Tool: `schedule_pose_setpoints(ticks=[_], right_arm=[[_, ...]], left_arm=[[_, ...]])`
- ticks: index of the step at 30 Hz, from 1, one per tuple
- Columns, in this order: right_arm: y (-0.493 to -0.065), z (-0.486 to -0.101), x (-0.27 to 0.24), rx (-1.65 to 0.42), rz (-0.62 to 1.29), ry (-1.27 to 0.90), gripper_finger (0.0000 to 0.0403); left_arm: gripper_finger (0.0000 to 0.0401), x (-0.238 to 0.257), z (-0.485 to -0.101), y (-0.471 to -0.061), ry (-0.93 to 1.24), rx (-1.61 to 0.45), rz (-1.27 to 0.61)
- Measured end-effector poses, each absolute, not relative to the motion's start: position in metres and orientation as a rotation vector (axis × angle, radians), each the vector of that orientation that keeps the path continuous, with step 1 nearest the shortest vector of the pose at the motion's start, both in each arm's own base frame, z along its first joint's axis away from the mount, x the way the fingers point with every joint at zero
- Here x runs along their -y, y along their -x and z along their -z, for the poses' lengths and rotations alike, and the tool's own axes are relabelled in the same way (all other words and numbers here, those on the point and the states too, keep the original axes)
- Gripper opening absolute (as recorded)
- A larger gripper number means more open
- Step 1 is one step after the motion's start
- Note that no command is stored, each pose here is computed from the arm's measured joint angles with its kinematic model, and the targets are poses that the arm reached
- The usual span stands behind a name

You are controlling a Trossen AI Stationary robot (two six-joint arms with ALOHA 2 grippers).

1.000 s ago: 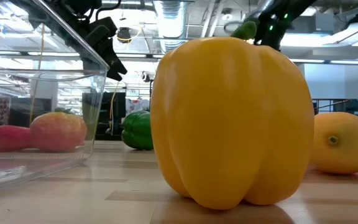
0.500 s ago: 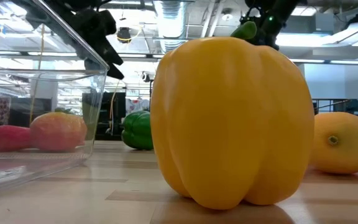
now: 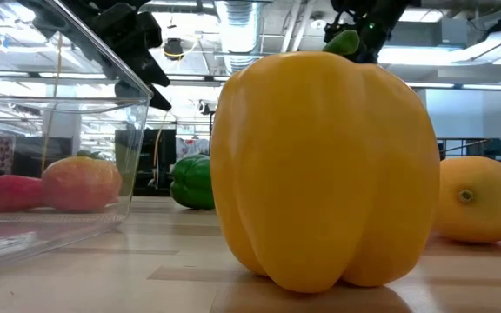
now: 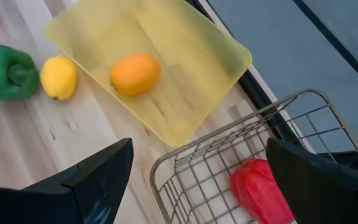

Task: Sort produce into baskets
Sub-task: Put the left orange tomato into the transparent bin

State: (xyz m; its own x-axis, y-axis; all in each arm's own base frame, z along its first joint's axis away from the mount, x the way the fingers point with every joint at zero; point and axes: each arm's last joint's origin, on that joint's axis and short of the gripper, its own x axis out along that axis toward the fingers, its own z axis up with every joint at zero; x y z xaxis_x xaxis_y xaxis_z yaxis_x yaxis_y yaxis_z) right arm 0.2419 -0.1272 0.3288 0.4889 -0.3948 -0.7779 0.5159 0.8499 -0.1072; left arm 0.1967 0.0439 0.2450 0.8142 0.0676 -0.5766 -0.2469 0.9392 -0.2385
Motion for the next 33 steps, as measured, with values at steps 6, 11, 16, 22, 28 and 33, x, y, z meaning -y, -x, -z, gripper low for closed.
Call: schedule_pose_setpoints(ticks=[6, 11, 16, 22, 28, 33], right_arm=[[-0.2450, -0.3249, 0.1293, -0.917, 0.556, -0.150, 0.0395], [-0.2472, -0.3221, 0.1304, -0.928, 0.555, -0.152, 0.0395], [-0.2486, -0.3202, 0.1311, -0.936, 0.554, -0.153, 0.0395], [-0.2487, -0.3202, 0.1310, -0.935, 0.553, -0.153, 0.0395], [-0.2487, -0.3202, 0.1310, -0.935, 0.553, -0.153, 0.0395], [-0.2487, -0.3202, 0.1310, -0.935, 0.554, -0.153, 0.0395]], left_arm=[[0.0328, -0.0430, -0.2450, -0.1969, 0.292, -0.601, -0.150], [0.0356, -0.0419, -0.2448, -0.1968, 0.299, -0.606, -0.110], [0.0384, -0.0418, -0.2447, -0.1967, 0.300, -0.607, -0.108], [0.0399, -0.0414, -0.2423, -0.1950, 0.298, -0.638, -0.108], [0.0400, -0.0391, -0.2398, -0.1930, 0.339, -0.674, -0.057], [0.0400, -0.0371, -0.2361, -0.1897, 0.411, -0.728, -0.039]])
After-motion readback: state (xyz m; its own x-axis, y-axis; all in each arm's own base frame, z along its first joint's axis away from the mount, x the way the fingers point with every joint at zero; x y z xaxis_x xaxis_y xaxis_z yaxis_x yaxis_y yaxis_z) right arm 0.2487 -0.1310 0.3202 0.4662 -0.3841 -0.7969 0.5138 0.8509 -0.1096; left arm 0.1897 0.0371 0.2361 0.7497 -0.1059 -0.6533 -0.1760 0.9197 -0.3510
